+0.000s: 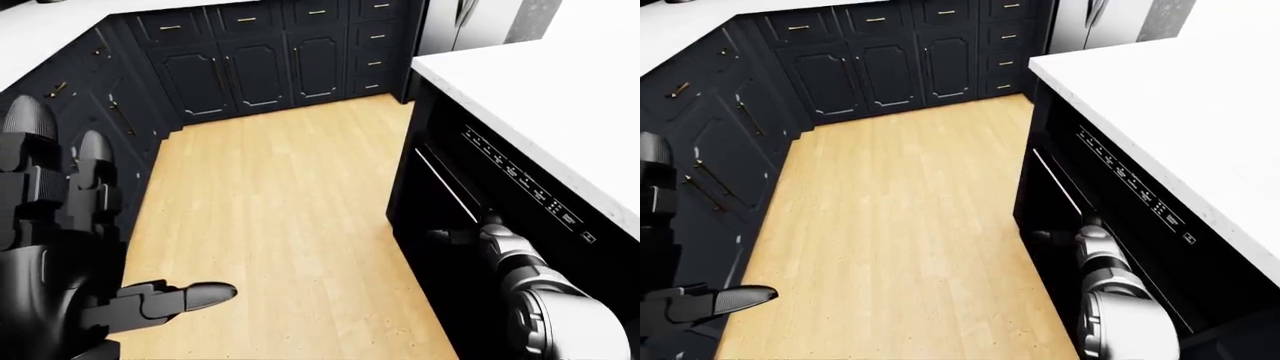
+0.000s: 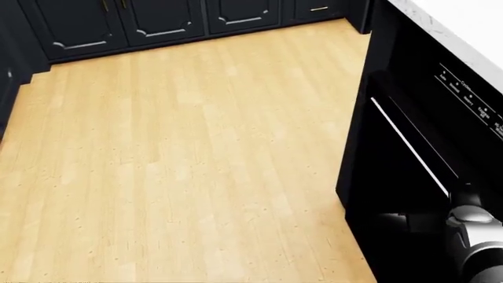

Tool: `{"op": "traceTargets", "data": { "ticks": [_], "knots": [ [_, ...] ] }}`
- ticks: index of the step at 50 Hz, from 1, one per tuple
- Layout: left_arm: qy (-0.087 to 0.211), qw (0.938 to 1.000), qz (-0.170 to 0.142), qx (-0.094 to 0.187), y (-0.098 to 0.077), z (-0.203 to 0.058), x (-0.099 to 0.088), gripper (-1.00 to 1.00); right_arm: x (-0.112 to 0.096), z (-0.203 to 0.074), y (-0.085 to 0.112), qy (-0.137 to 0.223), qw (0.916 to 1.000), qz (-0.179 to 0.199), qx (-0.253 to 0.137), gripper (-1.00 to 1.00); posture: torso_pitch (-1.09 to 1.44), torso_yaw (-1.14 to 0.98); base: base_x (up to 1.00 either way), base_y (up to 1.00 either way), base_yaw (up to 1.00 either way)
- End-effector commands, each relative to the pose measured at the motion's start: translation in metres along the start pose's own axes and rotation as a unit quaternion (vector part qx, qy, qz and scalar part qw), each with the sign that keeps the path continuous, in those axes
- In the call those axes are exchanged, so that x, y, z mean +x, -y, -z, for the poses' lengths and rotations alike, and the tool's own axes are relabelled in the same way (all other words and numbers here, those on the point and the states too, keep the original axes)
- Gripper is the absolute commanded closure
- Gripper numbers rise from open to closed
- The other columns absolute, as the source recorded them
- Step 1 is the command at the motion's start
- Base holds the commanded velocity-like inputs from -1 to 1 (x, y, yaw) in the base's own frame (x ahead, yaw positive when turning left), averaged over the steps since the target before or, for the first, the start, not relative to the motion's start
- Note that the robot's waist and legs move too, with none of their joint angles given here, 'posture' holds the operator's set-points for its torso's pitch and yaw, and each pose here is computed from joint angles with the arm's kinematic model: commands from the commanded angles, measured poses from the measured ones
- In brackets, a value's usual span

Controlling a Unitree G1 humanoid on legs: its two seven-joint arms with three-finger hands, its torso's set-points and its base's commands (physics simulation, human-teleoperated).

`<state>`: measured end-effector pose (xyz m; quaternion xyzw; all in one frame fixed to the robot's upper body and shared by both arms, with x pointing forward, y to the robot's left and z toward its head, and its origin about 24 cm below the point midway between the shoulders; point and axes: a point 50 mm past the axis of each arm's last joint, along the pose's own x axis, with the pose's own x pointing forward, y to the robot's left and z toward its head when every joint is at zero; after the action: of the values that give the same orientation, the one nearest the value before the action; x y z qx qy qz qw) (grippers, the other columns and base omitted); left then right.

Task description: Close the dishwasher door

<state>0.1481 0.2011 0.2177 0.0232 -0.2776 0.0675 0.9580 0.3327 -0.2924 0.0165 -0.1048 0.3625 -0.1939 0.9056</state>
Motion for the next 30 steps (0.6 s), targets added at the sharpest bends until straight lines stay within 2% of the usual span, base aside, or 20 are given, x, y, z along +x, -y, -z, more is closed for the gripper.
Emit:
{"op": "traceTargets", "data": {
  "ticks": [1,15,27,29,30],
  "knots": [
    [0.032,0.9995,0.007,0.003,0.001,-0.009,0.0,-1.0,-0.004,-0.027,0.01,0.048,0.9987,0.017,0.008,-1.0,0.0,0.0,0.0,0.0,0.0],
    [0.031,0.9995,0.009,0.002,0.004,-0.008,0.0,-1.0,-0.004,-0.03,0.033,0.055,0.9964,0.056,0.032,-1.0,0.0,0.0,0.0,0.0,0.0],
    [0.028,0.9995,0.013,0.001,0.007,-0.006,-0.002,-1.0,-0.007,-0.032,0.062,0.058,0.9921,0.092,0.063,-1.0,0.0,0.0,0.0,0.0,0.0],
    [0.027,0.9995,0.013,0.001,0.008,-0.005,-0.002,-1.0,-0.006,-0.033,0.059,0.064,0.9924,0.086,0.061,-1.0,0.0,0.0,0.0,0.0,0.0],
    [0.027,0.9996,0.014,0.001,0.008,-0.005,-0.002,-1.0,-0.006,-0.036,0.056,0.081,0.9918,0.074,0.065,-1.0,0.0,0.0,0.0,0.0,0.0]
  ]
}}
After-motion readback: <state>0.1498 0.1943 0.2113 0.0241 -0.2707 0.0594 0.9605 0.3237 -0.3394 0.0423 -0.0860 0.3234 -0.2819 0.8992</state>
